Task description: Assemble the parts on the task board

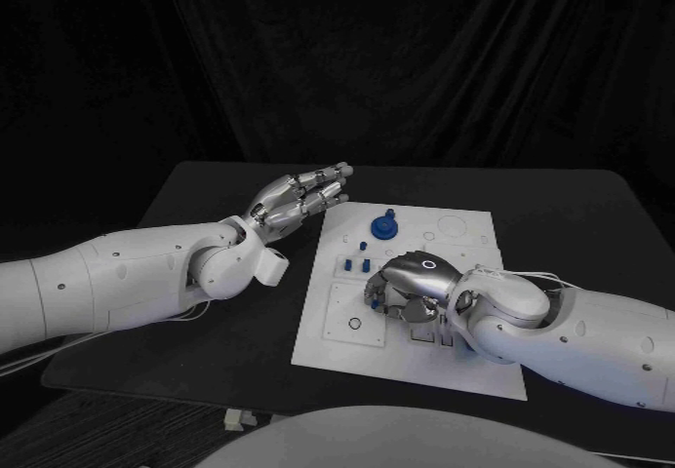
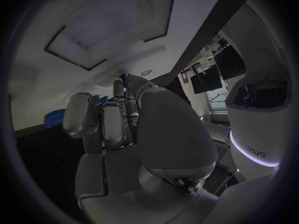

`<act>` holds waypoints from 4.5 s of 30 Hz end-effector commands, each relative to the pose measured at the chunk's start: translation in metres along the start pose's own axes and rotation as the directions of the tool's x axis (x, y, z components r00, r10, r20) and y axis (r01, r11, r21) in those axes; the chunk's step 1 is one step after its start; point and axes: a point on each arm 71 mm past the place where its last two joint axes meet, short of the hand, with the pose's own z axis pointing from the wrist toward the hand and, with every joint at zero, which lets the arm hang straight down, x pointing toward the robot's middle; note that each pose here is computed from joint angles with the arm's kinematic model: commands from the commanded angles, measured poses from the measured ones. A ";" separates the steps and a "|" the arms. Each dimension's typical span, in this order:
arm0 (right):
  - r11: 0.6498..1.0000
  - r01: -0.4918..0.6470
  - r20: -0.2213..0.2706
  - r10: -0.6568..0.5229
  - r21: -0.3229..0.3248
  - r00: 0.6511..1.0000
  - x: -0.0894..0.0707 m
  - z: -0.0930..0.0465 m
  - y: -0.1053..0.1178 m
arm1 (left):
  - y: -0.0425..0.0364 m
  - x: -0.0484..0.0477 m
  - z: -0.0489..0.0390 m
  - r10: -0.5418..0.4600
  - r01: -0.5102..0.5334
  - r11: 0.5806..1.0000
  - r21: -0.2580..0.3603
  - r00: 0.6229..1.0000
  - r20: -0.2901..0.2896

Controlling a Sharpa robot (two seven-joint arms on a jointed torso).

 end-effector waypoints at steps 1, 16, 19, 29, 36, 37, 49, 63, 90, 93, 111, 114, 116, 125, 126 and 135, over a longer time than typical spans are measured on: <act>1.000 0.004 -0.006 -0.004 0.012 1.000 0.002 -0.001 0.000 | 0.0001 0.0017 0.0006 -0.017 0.017 1.000 0.008 1.000 -0.007; 0.999 0.005 -0.033 -0.004 0.032 0.999 0.004 -0.001 -0.002 | 0.0012 0.0018 0.0004 -0.018 0.018 1.000 0.005 1.000 -0.008; 0.999 0.005 -0.027 -0.004 0.034 1.000 0.003 -0.002 -0.002 | 0.0016 0.0018 0.0002 -0.019 0.019 1.000 0.004 1.000 -0.008; 0.999 0.004 -0.005 -0.004 0.038 1.000 0.002 -0.003 -0.003 | 0.0035 0.0019 -0.0005 -0.022 0.022 1.000 -0.001 1.000 -0.007; 0.999 0.005 0.058 -0.008 0.042 0.998 -0.004 -0.010 -0.004 | 0.0046 0.0019 -0.0016 -0.023 0.023 1.000 -0.003 1.000 -0.006; 0.999 0.006 0.069 -0.008 0.042 0.998 -0.005 -0.013 -0.004 | 0.0046 0.0018 -0.0018 -0.023 0.023 1.000 -0.003 1.000 -0.006; 0.998 0.065 0.232 -0.069 0.024 0.970 -0.061 -0.041 -0.005 | 0.0044 0.0009 -0.0029 -0.020 0.020 1.000 0.003 1.000 0.001; 0.975 0.153 0.280 -0.194 0.164 0.940 -0.126 -0.072 -0.044 | 0.0011 0.0012 -0.0014 0.013 -0.014 0.998 0.063 1.000 0.016; 0.956 0.126 0.118 -0.161 0.265 0.980 -0.089 -0.081 -0.088 | -0.0084 -0.0098 -0.0133 0.200 -0.226 0.963 0.146 0.964 0.177; 0.957 0.123 0.112 -0.156 0.262 0.981 -0.086 -0.080 -0.089 | -0.0095 -0.0107 -0.0155 0.207 -0.235 0.961 0.143 0.960 0.188; 0.958 0.110 0.071 -0.134 0.266 0.988 -0.072 -0.077 -0.090 | -0.0091 -0.0136 -0.0226 0.206 -0.225 0.971 0.083 0.959 0.196; 0.958 0.110 0.062 -0.131 0.266 0.989 -0.071 -0.077 -0.090 | -0.0089 -0.0138 -0.0218 0.197 -0.217 0.972 0.088 0.961 0.196; 0.958 0.110 0.055 -0.129 0.266 0.990 -0.070 -0.076 -0.090 | -0.0087 -0.0139 -0.0212 0.192 -0.212 0.973 0.090 0.962 0.195; 0.959 0.110 0.029 -0.121 0.261 0.992 -0.067 -0.073 -0.090 | -0.0081 -0.0147 -0.0205 0.180 -0.200 0.976 0.092 0.965 0.188; 0.960 0.109 0.027 -0.120 0.259 0.992 -0.066 -0.072 -0.089 | -0.0080 -0.0148 -0.0204 0.179 -0.199 0.976 0.091 0.966 0.187; 0.962 0.105 0.000 -0.109 0.253 0.994 -0.061 -0.071 -0.088 | -0.0067 -0.0142 -0.0188 0.170 -0.186 0.979 0.086 0.970 0.174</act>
